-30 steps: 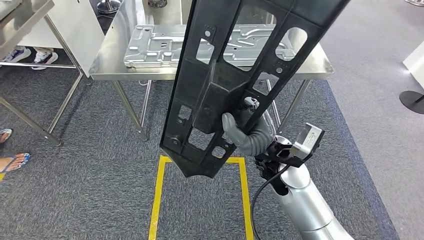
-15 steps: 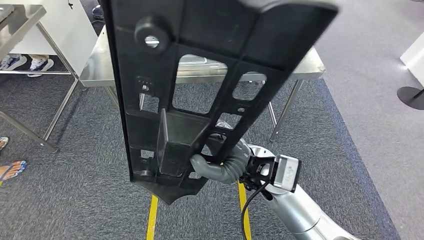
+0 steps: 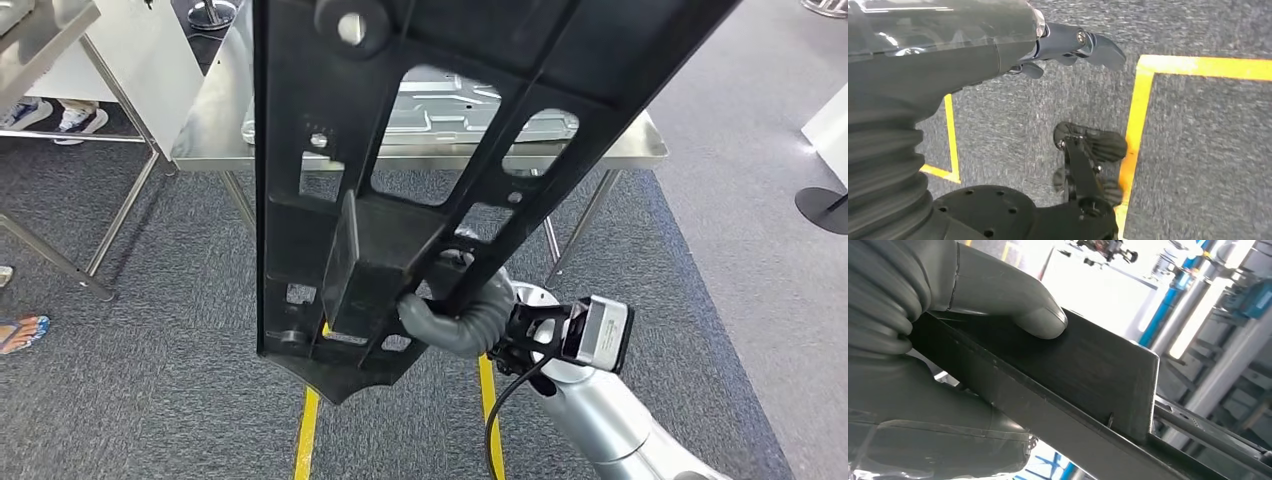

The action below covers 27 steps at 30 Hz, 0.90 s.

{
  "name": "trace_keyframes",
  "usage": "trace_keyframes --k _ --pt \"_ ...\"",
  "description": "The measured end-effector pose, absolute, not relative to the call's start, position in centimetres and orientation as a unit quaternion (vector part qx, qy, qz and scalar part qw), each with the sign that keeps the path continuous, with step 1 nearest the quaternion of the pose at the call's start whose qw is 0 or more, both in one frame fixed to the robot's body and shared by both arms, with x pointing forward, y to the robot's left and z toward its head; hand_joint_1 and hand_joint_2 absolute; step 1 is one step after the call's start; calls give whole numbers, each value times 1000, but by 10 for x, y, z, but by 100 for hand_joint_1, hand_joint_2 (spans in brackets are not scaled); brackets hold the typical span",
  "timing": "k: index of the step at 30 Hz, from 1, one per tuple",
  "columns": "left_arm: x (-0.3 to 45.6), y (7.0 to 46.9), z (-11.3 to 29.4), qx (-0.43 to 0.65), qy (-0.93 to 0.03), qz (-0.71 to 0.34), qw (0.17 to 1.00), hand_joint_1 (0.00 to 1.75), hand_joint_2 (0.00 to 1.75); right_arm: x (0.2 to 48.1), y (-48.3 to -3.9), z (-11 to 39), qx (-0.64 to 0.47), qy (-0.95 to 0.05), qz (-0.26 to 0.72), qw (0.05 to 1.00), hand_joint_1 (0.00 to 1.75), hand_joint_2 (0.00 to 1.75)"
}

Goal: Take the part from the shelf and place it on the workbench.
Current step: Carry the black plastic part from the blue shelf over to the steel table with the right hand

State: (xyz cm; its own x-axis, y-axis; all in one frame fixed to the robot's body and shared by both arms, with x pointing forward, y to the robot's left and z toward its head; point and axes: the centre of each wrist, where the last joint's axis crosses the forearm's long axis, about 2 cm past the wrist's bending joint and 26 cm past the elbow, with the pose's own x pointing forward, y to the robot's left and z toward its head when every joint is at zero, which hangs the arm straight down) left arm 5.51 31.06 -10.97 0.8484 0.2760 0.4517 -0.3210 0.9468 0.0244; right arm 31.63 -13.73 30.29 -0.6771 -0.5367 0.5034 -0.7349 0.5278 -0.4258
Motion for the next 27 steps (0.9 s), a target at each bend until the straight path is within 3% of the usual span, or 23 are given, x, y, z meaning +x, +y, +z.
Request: trace_keyframes --k 11,27 --pt "51 310 -110 50 -227 156 960 0 175 320 -161 292 349 -892 248 148 175 175" --pt "52 312 -110 50 -226 151 961 0 175 316 -178 285 329 -901 235 158 175 175"
